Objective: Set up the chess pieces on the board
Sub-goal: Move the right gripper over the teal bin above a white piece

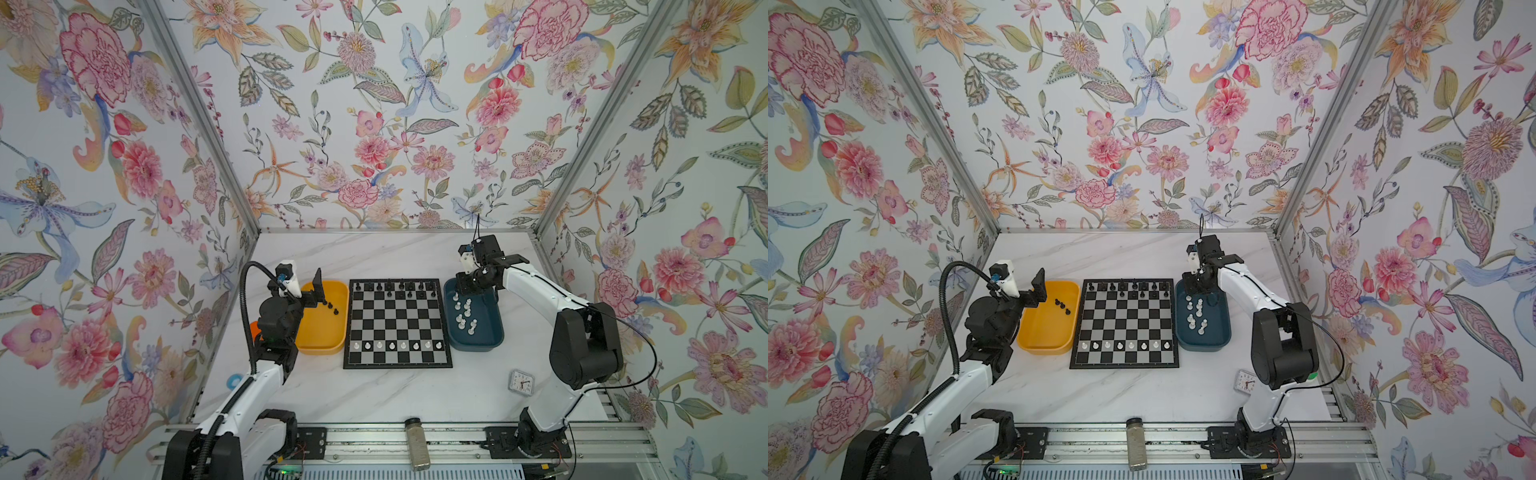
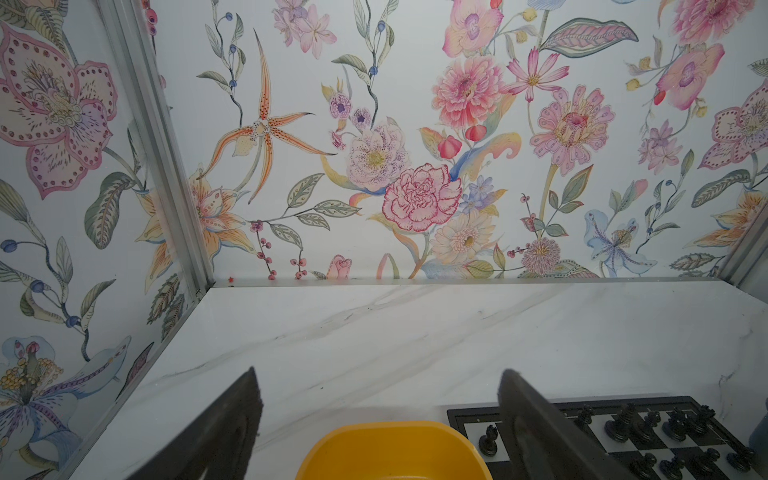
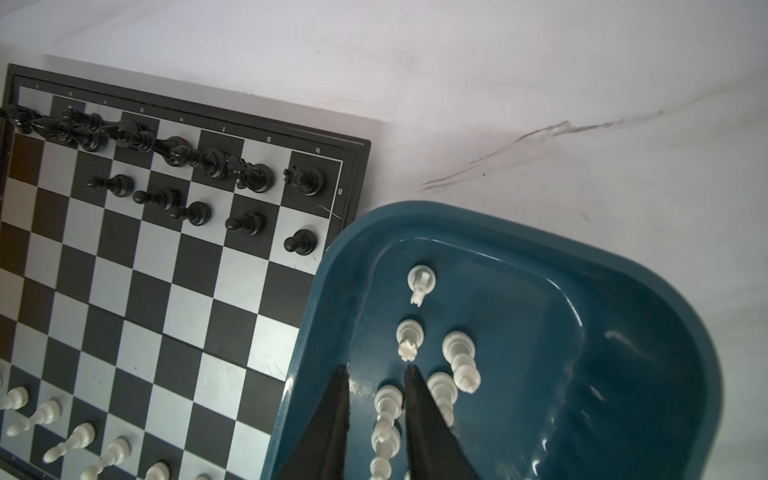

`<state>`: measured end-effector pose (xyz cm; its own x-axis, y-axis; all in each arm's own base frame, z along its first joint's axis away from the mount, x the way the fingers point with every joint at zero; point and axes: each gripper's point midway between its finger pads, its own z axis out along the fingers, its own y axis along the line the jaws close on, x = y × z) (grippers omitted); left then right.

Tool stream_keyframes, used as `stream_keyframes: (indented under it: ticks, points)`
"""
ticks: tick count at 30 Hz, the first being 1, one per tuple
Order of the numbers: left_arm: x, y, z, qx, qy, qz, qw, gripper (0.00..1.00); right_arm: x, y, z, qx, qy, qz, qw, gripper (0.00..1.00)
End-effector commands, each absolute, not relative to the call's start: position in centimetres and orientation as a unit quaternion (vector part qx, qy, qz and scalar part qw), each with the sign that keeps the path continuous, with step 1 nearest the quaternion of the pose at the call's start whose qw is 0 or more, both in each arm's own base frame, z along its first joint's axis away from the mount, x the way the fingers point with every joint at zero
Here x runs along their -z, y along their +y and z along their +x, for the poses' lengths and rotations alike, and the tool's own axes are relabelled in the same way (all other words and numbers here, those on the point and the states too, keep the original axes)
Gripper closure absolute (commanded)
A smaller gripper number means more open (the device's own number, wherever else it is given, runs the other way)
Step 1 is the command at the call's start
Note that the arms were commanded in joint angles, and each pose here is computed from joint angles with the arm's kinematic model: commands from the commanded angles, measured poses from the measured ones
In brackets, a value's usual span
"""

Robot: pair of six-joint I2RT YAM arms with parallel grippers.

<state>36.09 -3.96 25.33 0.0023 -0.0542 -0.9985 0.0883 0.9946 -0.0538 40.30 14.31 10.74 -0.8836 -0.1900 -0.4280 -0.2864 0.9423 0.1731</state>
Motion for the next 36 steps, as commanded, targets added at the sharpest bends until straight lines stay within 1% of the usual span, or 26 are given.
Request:
stream_keyframes:
  ticks: [1, 11, 36]
  points:
    - [-27.1, -4.5, 36.0, 0.063, 0.690, 0.012, 0.721, 0.10, -10.9, 14.3, 40.7, -0.107, 0.966, -0.122, 0.202, 0.74]
    - [-26.7, -4.7, 36.3, 0.067, 0.694, 0.012, 0.717, 0.10, -8.7, 14.3, 41.0, -0.093, 0.971, -0.123, 0.182, 0.74]
    - [-27.0, -5.0, 36.1, 0.074, 0.690, 0.016, 0.720, 0.10, -6.3, 13.7, 41.6, -0.073, 0.975, -0.107, 0.182, 0.75]
